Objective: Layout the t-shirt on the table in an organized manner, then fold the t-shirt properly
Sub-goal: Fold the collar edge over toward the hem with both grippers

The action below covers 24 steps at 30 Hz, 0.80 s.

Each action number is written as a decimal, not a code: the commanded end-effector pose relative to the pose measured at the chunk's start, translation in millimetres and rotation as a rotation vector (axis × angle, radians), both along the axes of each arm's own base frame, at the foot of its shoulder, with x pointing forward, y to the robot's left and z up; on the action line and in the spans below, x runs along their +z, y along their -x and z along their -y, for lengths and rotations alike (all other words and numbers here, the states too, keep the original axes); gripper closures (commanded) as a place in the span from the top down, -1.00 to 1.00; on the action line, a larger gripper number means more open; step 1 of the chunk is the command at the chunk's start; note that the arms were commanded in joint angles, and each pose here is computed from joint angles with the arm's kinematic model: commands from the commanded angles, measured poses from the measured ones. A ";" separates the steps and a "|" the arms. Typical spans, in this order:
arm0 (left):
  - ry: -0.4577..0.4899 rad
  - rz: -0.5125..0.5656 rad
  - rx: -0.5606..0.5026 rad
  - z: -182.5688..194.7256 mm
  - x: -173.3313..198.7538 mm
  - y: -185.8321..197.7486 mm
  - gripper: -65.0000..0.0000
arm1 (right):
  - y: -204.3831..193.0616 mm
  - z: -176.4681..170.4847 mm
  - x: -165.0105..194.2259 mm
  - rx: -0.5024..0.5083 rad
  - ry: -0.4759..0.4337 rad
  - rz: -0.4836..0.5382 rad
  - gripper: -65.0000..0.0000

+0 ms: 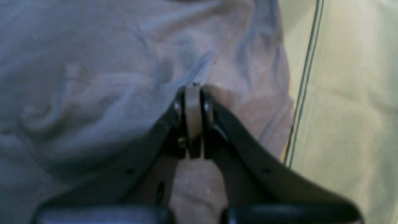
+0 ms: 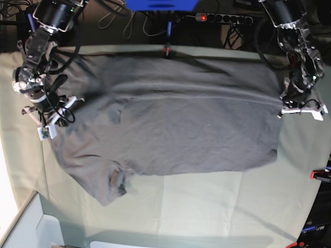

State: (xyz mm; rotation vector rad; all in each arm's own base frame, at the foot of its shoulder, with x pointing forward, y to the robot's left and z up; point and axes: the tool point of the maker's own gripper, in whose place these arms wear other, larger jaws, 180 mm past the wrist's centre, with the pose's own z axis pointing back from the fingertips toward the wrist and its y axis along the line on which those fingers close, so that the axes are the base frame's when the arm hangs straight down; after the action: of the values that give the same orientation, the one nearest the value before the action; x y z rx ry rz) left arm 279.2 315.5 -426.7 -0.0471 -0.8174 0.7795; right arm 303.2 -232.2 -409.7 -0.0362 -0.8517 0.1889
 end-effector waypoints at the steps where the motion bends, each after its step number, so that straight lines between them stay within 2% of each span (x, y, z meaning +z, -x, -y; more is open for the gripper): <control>1: -0.026 0.039 0.001 -6.6 13.5 -8.4 -0.74 | -11.3 1.5 15.2 0.009 0.003 0.058 -0.94; 4: -0.026 0.036 0.000 -6.6 12.6 -7.1 -0.28 | -12.4 5.3 18.9 0.007 0.013 0.066 -0.58; 6: -0.026 0.036 0.004 -7.5 12.8 -6.7 -0.03 | -16.2 7.4 25.5 0.003 0.020 0.084 -0.32; 8: -0.034 0.046 0.005 -9.4 16.9 -7.8 0.12 | -18.2 11.9 32.4 0.003 0.036 0.100 -0.10; 10: -0.052 0.075 0.000 -10.3 29.1 -12.8 0.22 | -29.1 11.9 41.9 0.002 0.036 0.129 0.02; 14: -0.085 0.142 -0.007 -10.9 53.3 -26.0 0.30 | -52.7 10.1 50.6 -0.001 0.011 0.161 0.05; 17: -0.085 0.211 -0.004 -12.0 75.5 -56.3 0.30 | -80.1 11.4 47.5 -0.002 -0.034 0.154 0.05; 20: -0.043 0.228 0.007 -11.0 76.2 -81.0 0.30 | -103.3 17.4 35.9 0.000 -0.084 0.117 0.05; 24: 0.036 0.210 0.022 -8.8 64.1 -112.0 0.30 | -133.0 27.9 29.9 -0.012 -0.166 0.118 0.05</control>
State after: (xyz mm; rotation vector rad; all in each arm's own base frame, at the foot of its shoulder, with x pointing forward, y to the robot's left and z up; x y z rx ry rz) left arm 383.8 314.1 -381.2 -0.1689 -0.9484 0.8275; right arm 424.6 -254.1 -400.3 0.1190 -0.9251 0.0964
